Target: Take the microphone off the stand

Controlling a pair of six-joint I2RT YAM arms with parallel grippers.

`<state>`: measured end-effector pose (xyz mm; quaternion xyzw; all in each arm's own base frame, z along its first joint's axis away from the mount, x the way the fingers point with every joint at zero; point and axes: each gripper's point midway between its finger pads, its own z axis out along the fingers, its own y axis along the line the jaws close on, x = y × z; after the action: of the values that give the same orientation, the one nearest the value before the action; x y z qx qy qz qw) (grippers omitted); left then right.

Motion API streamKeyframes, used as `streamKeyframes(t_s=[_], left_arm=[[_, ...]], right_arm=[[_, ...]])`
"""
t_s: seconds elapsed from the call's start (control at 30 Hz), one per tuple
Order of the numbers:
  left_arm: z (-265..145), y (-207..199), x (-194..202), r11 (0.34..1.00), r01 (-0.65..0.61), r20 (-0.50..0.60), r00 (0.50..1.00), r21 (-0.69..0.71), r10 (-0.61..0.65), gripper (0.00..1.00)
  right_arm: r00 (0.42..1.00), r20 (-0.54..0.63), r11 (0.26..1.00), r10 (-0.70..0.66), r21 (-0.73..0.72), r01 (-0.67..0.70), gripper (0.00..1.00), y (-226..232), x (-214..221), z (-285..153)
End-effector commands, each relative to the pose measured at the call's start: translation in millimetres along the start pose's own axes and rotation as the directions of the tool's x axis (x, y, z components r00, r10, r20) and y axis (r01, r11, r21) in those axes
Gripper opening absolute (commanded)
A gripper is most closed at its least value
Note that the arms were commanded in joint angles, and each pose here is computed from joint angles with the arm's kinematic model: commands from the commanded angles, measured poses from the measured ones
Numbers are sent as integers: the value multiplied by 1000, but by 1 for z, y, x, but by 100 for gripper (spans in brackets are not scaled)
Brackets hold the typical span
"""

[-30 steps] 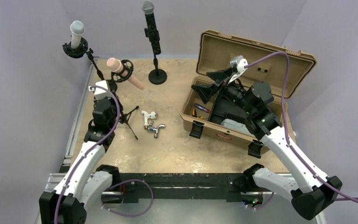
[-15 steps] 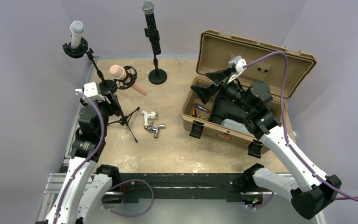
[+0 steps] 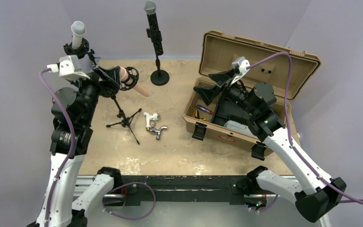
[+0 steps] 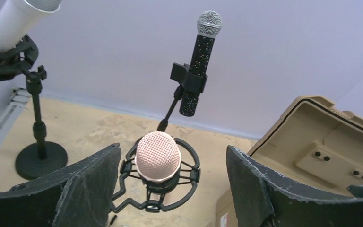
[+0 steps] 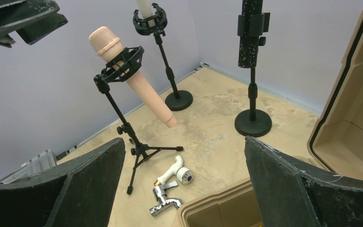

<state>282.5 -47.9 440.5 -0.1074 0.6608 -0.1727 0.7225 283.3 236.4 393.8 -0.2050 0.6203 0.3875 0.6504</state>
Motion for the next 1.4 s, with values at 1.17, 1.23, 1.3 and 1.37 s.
streamKeyframes(t_s=[1.17,1.23,1.3,1.37], left_arm=[[46,20,58,981,120,-188,971,-150,-147,36],[46,18,53,984,113,-182,974,-141,-138,30],[46,15,48,986,108,-174,976,-129,-130,25],[45,13,43,987,102,-167,978,-122,-121,21]], right_arm=[[999,31,1000,-10,23,9,95,-2,-8,-4],[999,30,1000,-10,23,9,95,-3,-8,-3],[1000,30,1000,-8,24,7,95,-3,-7,-3],[1000,31,1000,-7,24,6,95,-3,-7,-3]])
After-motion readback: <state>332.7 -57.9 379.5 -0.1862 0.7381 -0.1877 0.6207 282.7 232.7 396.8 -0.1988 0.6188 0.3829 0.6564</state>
